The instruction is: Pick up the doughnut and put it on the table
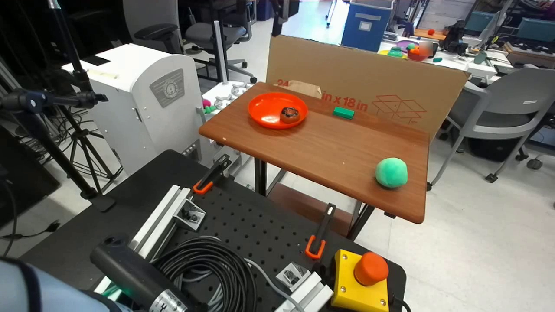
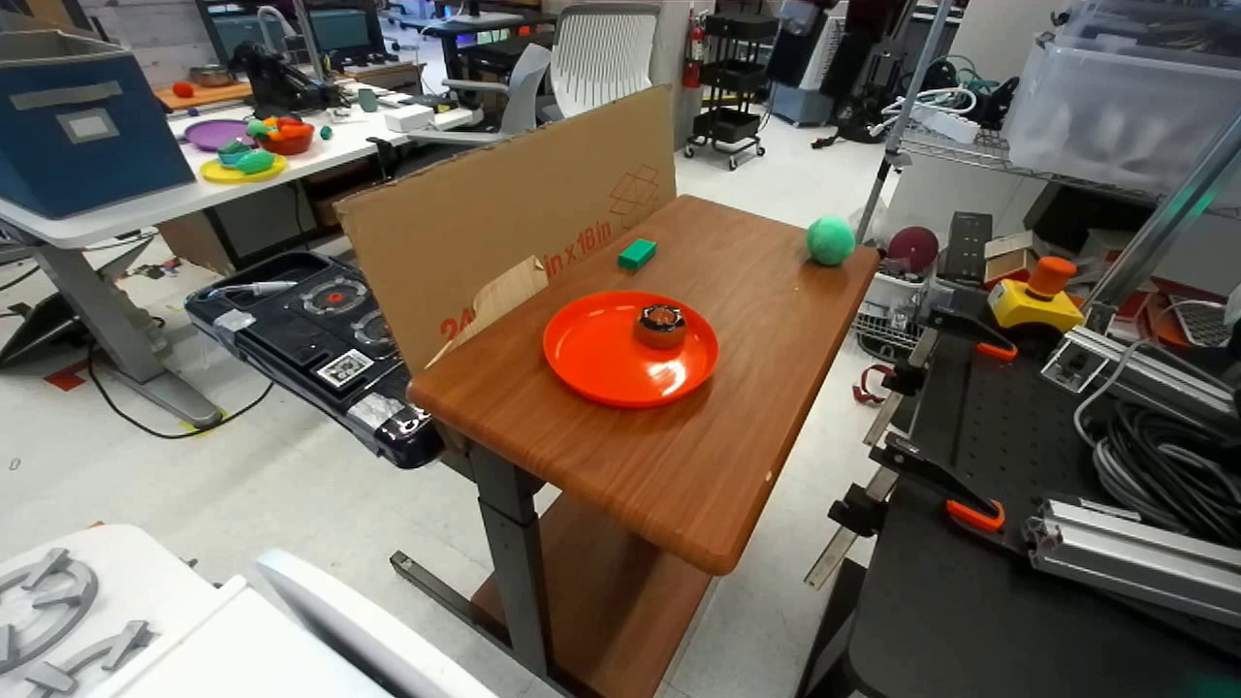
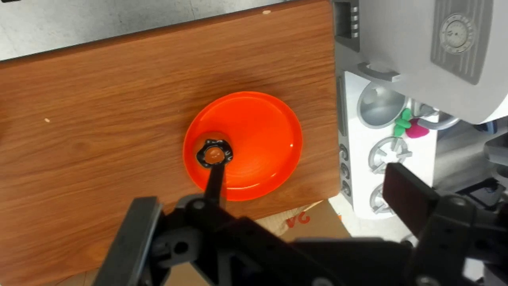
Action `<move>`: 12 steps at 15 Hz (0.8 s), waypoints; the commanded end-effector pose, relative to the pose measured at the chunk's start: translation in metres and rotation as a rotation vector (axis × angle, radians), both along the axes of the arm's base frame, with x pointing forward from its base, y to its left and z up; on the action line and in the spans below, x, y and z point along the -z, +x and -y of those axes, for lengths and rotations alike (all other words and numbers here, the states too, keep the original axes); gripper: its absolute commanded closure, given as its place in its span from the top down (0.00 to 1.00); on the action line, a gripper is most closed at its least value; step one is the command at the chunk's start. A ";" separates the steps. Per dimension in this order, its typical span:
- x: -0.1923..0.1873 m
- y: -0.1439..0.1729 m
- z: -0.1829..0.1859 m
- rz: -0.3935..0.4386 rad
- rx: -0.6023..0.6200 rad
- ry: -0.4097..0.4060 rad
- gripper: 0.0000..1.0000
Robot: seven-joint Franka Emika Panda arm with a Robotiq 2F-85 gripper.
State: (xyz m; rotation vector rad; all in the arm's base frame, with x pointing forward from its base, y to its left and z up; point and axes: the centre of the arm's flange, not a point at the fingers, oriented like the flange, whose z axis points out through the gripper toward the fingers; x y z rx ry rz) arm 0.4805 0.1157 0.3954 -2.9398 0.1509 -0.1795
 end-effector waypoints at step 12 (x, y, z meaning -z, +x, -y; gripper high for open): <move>0.179 0.154 0.000 -0.238 0.005 -0.201 1.00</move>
